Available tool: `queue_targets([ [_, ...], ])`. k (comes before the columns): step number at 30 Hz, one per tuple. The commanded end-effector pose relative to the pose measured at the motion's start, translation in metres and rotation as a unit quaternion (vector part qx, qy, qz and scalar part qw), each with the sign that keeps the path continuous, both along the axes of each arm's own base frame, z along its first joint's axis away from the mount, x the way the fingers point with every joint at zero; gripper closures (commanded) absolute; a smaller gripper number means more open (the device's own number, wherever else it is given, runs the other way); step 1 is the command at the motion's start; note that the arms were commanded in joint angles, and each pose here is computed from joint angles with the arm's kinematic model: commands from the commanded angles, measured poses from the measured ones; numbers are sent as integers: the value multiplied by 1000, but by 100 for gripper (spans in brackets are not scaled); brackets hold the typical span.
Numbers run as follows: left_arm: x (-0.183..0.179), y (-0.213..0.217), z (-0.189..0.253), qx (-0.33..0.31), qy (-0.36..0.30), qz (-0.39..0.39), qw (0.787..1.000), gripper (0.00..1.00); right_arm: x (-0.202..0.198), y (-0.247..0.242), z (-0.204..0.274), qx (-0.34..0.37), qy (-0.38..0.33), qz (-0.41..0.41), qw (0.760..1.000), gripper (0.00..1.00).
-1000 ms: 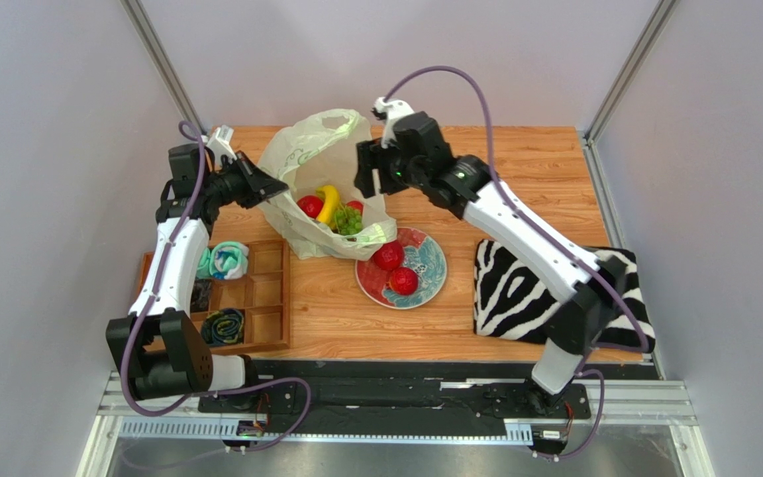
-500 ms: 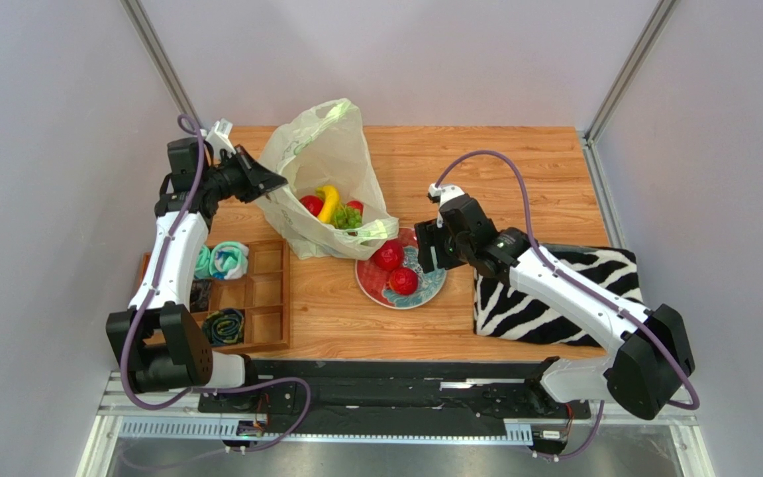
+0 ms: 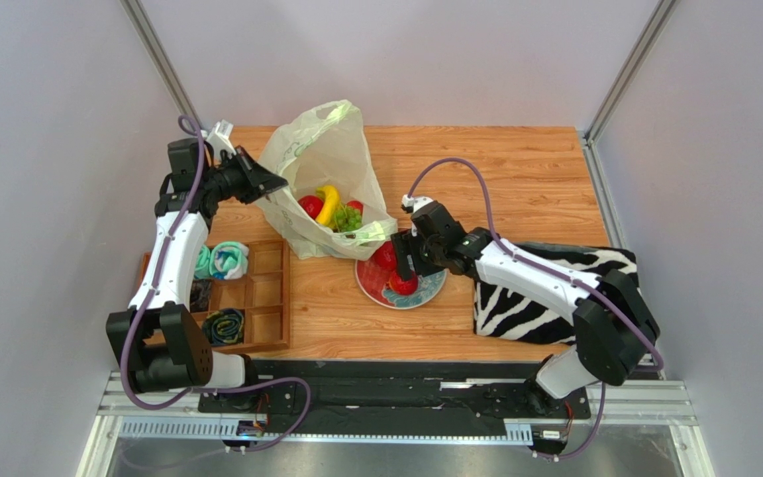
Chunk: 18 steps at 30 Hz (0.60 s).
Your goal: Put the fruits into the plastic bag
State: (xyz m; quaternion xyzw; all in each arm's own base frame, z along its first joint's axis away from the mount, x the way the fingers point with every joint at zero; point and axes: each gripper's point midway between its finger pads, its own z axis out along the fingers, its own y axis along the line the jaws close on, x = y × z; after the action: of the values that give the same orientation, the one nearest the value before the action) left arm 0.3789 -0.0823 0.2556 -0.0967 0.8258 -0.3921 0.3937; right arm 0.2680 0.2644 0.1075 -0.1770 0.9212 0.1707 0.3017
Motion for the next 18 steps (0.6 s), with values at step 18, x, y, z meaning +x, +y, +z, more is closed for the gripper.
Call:
queue_targets([
  [18,-4,0,17,11,-32,-7,999,100,-1,22,-30,-11,57,15,998,27],
])
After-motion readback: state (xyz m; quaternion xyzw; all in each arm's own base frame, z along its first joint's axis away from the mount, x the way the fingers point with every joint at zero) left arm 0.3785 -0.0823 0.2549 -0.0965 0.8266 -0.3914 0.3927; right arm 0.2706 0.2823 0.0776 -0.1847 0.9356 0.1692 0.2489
